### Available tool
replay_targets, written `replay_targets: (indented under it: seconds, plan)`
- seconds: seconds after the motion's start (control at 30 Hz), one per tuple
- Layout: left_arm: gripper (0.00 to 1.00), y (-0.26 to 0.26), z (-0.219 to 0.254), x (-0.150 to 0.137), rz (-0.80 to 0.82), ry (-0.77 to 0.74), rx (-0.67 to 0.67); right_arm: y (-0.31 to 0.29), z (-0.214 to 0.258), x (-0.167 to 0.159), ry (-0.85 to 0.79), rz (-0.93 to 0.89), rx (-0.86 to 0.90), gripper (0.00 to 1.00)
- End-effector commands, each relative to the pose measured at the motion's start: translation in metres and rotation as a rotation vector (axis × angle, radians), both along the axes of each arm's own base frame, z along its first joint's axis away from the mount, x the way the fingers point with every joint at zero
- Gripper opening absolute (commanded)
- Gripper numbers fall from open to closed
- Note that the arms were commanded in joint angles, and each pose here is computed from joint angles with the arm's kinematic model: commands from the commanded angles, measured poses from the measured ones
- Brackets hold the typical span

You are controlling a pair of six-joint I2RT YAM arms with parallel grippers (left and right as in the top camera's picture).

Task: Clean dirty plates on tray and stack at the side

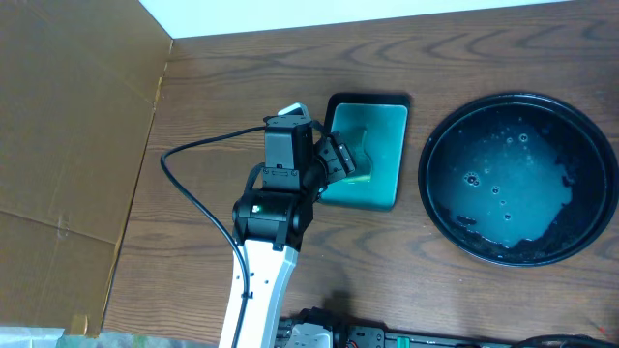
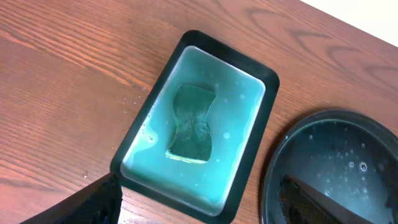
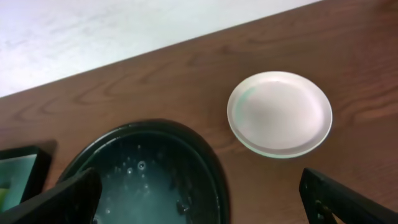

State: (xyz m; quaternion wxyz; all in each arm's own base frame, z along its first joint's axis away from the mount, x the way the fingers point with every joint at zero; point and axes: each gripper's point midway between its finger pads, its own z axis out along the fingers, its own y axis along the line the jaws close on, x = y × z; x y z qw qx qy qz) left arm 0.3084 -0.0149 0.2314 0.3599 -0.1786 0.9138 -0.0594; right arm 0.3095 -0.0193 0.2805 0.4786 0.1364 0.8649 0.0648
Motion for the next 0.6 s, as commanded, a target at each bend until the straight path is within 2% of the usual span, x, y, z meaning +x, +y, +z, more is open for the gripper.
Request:
replay_targets:
  seconds: [0.0,0.57]
  plan:
    - [0.81,0.002,0.007,0.002,0.006,-0.015,0.006,0.002,-0.001,0.001,0.010,0.015,-0.018,0.99]
    - [0.82,0.002,0.006,0.002,0.006,-0.012,0.006,0.003,-0.035,-0.014,0.169,0.017,-0.002,0.99]
